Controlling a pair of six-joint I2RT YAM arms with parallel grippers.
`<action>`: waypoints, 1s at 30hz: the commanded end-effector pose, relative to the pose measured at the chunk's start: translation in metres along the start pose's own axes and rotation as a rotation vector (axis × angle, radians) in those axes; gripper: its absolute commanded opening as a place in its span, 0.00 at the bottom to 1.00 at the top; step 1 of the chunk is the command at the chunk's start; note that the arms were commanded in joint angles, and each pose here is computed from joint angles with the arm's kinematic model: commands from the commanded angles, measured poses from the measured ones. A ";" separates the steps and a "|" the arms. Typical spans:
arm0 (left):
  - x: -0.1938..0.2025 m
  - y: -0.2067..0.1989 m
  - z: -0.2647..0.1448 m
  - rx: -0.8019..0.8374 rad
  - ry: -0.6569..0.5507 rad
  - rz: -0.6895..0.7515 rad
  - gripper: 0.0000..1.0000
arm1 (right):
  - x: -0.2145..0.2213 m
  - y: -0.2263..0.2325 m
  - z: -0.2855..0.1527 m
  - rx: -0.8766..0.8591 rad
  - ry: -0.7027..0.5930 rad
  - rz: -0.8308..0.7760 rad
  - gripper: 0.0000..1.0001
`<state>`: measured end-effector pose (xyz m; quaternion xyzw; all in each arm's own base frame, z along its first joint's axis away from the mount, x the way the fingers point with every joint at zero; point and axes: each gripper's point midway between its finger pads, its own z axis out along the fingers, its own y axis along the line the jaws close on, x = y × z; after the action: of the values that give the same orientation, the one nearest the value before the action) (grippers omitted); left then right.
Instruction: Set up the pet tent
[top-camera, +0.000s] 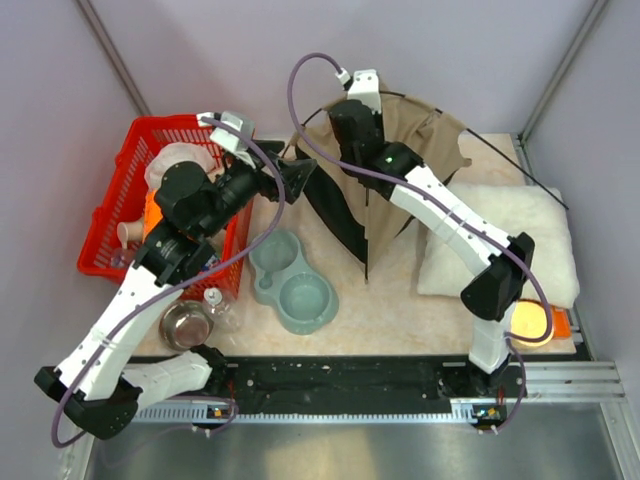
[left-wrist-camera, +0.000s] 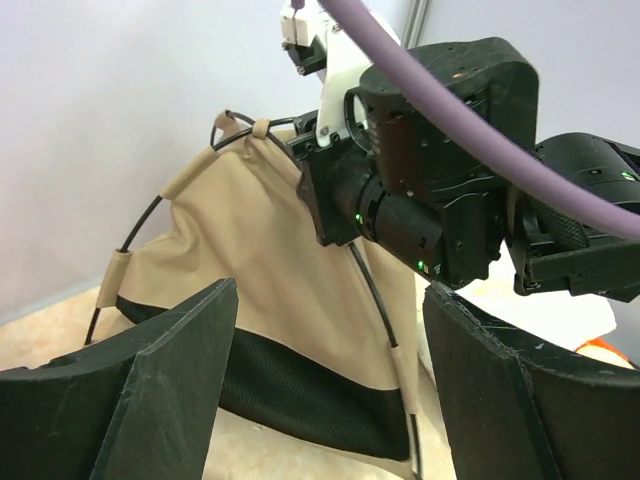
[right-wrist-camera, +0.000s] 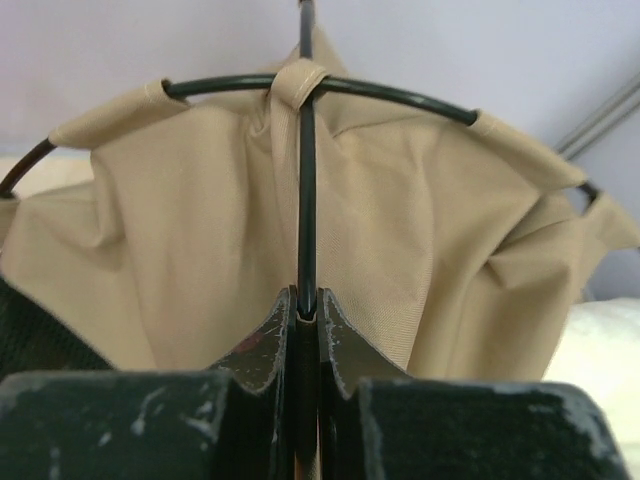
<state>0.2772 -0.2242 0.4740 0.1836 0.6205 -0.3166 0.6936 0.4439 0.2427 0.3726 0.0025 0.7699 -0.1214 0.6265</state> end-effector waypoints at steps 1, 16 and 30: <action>0.018 0.004 0.003 -0.023 0.025 -0.046 0.79 | 0.020 0.016 -0.005 -0.136 0.073 0.102 0.00; 0.093 0.012 0.043 -0.049 0.123 -0.243 0.79 | -0.001 -0.034 -0.053 -0.397 0.192 0.279 0.66; 0.153 0.035 0.109 -0.291 0.267 -0.309 0.77 | 0.015 -0.105 -0.080 -0.300 0.176 0.319 0.67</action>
<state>0.3673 -0.3161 0.3149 0.0872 0.7674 -0.3373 0.5382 0.3548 0.1667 0.3988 0.0252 0.8173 0.1012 0.5667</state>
